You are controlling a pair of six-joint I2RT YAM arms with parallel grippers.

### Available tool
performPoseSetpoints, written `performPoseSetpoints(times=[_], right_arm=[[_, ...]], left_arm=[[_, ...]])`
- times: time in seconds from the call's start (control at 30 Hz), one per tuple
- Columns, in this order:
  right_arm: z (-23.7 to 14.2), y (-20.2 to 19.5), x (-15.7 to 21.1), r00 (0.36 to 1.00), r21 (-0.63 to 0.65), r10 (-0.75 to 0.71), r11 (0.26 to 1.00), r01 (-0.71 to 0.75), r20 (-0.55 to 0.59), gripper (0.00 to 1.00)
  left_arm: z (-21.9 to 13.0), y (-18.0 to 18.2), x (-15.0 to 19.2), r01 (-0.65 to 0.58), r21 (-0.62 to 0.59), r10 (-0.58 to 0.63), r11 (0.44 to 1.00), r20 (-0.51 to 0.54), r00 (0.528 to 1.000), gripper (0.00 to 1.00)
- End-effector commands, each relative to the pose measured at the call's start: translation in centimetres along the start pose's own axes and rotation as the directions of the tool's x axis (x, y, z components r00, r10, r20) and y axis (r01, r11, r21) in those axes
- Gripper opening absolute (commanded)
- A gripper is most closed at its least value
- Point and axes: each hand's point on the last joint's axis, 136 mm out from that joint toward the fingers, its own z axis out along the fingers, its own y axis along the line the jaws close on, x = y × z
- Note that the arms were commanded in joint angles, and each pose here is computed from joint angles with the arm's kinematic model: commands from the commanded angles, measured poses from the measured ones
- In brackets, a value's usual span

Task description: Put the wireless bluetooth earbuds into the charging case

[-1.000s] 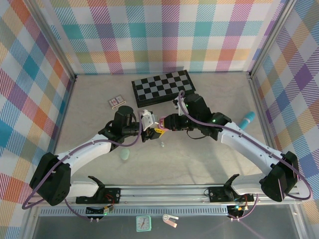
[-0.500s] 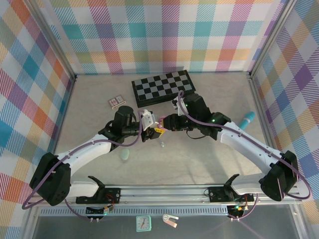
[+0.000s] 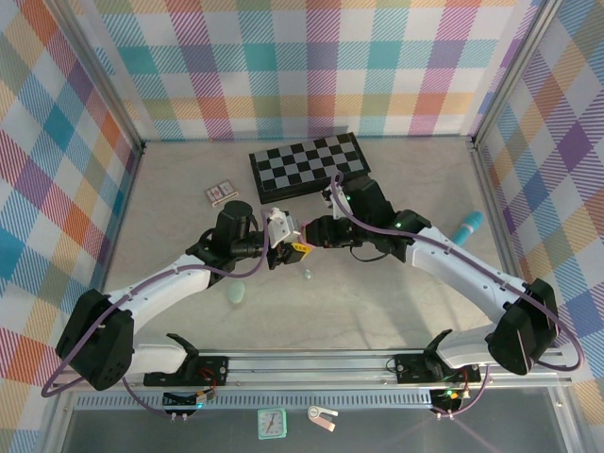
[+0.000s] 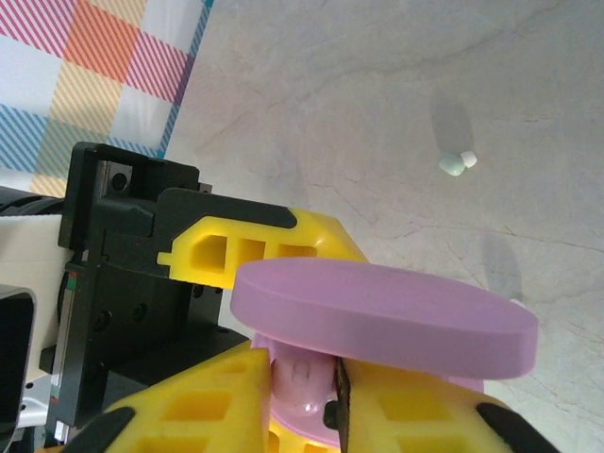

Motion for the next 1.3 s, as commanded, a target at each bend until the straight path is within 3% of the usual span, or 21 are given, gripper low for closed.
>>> performPoseSetpoints(times=[0.0,0.23,0.4,0.6,0.9,1.27], right_arm=[[-0.3,0.5,0.2,1.000,-0.009,-0.020,1.000,0.020,-0.018,0.32],[-2.7,0.0,0.1,0.996,0.058,-0.077,0.995,0.075,0.038,0.49],[-5.8,0.1,-0.8,0.982,0.080,-0.105,0.992,0.093,0.155,0.53],[-6.8,-1.7,-4.0,0.967,0.125,-0.014,0.992,-0.019,0.255,0.57],[-4.3,-1.5,-5.6,0.981,0.099,0.043,0.993,-0.063,0.187,0.60],[-4.9,-1.9,-2.7,0.987,0.074,0.068,0.994,-0.080,0.147,0.62]], left_arm=[[-0.6,0.2,-3.0,-0.060,-0.015,0.061,0.998,0.077,0.995,0.19],[-0.8,0.2,-3.4,-0.055,-0.020,0.056,0.998,0.096,0.994,0.19],[-0.8,0.1,-3.6,-0.059,-0.019,0.060,0.998,0.100,0.993,0.19],[-1.0,-0.3,-4.4,-0.066,0.007,0.065,0.998,0.126,0.990,0.19],[-1.5,-0.7,-4.7,-0.078,0.007,0.076,0.997,0.135,0.988,0.19],[-1.5,0.3,-5.6,-0.053,-0.037,0.059,0.998,0.165,0.985,0.19]])
